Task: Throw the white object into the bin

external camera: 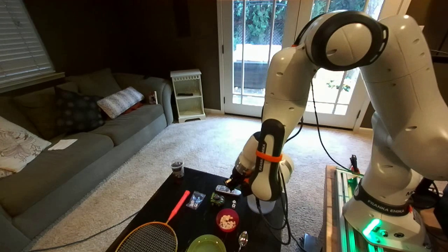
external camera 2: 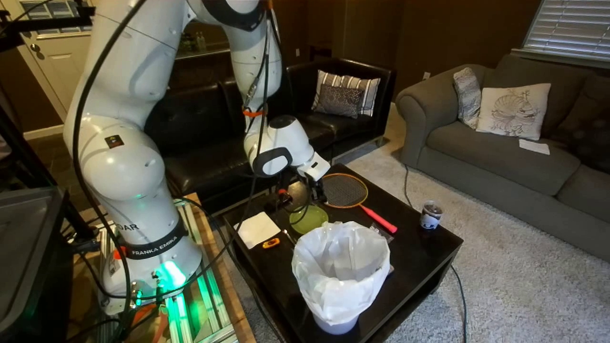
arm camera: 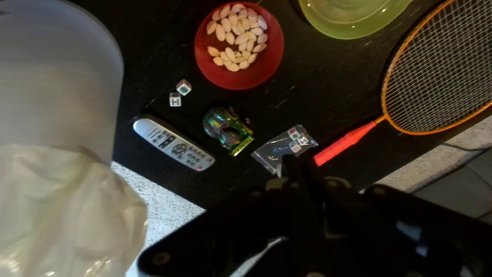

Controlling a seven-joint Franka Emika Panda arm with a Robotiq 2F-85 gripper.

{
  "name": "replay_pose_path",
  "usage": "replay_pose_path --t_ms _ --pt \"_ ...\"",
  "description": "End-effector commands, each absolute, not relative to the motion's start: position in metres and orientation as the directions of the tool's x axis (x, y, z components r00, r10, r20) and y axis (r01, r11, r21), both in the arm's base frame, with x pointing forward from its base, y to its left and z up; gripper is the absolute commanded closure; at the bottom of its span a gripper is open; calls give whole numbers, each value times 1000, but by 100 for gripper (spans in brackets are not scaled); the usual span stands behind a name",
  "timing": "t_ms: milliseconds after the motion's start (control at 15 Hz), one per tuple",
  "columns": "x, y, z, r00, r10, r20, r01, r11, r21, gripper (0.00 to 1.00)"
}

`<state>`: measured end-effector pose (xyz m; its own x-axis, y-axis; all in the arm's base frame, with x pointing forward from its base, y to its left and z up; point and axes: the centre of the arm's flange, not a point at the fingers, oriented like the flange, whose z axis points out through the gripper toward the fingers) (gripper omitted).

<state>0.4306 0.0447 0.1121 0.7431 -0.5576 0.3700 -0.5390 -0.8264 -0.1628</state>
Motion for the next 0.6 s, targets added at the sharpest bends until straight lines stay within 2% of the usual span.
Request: replay_pose_path --t_ms 0,67,133,200,533 --pt "389 19 157 743 -550 381 -558 -824 -101 99" --pt "380 11 163 721 -565 402 -587 -806 -80 99" --pt "403 16 130 731 -565 383 -569 -814 -116 99" --pt "398 11 134 729 -566 386 -573 -812 -108 96" --pt "402 14 134 738 -551 391 -559 -823 -103 99"
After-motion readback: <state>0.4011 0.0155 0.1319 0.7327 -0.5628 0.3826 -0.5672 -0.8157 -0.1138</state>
